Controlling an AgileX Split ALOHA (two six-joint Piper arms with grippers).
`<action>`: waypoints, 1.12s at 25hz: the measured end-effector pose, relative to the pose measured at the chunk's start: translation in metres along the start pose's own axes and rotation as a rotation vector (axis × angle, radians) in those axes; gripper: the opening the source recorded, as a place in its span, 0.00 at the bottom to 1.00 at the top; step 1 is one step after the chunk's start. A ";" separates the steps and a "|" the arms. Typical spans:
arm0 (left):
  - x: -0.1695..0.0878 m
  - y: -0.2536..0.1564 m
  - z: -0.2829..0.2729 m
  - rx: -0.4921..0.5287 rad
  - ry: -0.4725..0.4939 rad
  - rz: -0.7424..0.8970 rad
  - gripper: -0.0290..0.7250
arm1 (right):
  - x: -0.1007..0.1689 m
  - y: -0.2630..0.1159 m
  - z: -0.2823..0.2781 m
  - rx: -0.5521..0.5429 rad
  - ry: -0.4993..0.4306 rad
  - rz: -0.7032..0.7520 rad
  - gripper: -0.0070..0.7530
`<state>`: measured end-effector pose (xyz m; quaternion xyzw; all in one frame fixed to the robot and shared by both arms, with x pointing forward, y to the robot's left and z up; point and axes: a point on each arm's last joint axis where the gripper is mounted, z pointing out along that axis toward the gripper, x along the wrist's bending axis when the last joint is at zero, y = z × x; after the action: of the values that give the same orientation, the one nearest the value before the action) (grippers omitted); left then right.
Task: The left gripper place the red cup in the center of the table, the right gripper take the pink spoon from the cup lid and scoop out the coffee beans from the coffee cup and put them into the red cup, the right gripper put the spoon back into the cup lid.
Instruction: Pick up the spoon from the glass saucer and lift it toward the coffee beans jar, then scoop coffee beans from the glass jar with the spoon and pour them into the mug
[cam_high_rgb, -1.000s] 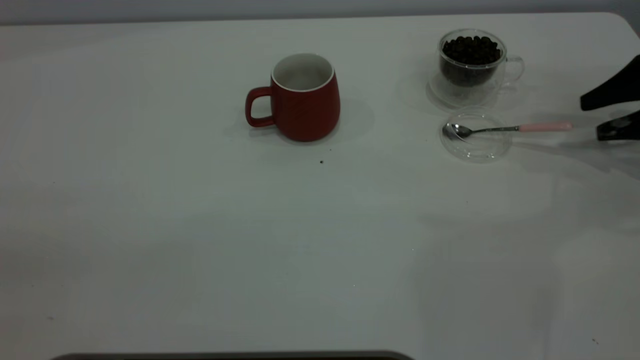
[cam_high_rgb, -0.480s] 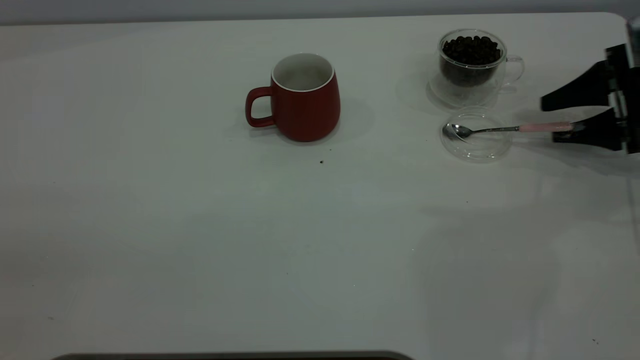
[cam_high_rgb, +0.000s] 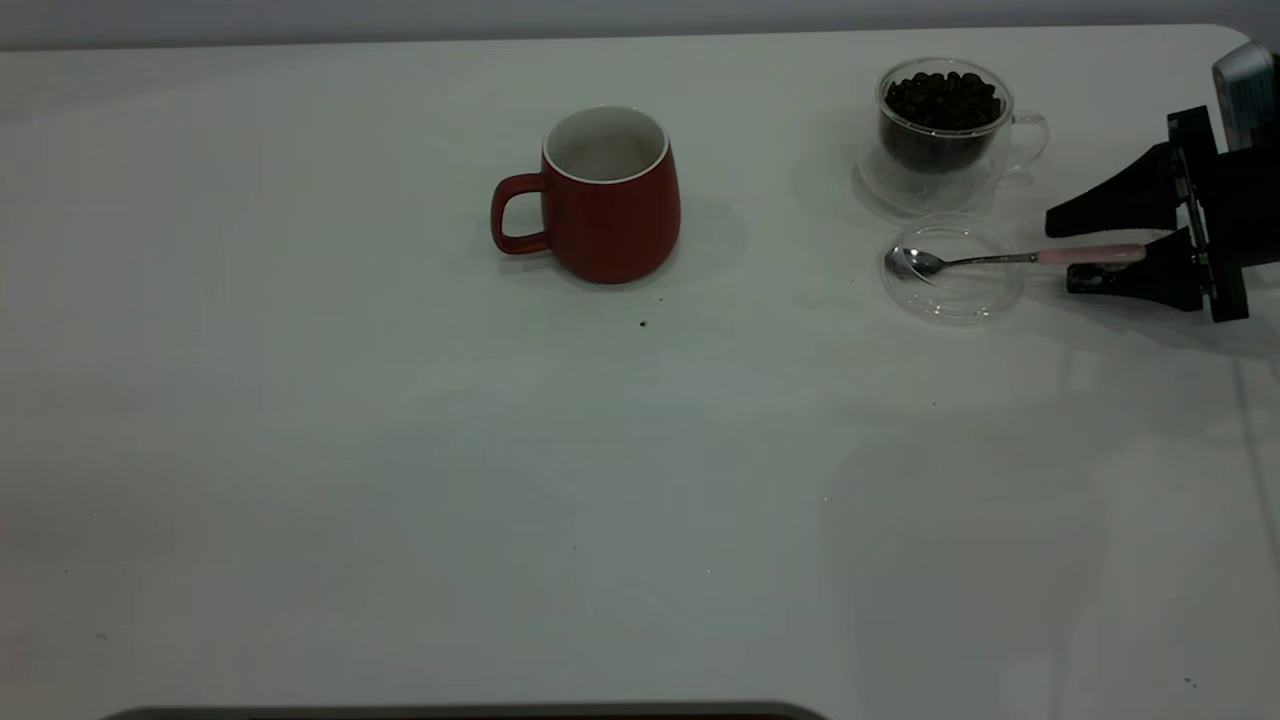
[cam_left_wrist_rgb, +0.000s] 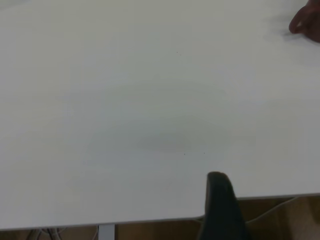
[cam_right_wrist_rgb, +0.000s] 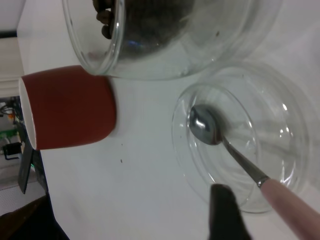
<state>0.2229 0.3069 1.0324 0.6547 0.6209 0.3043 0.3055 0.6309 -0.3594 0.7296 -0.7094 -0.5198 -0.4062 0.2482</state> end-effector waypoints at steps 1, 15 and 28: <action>0.000 0.000 0.000 0.000 0.000 0.000 0.75 | 0.000 0.000 0.000 0.005 -0.002 -0.002 0.55; 0.000 0.000 0.000 0.000 0.000 0.001 0.75 | 0.021 0.013 -0.045 0.010 -0.018 -0.110 0.13; 0.000 0.000 0.000 0.000 0.000 0.001 0.75 | 0.128 0.067 -0.066 -0.129 -0.064 -0.347 0.13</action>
<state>0.2229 0.3069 1.0324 0.6550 0.6205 0.3044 0.3053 0.6897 -0.3642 0.8775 -0.6359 -0.6150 -0.4527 0.1119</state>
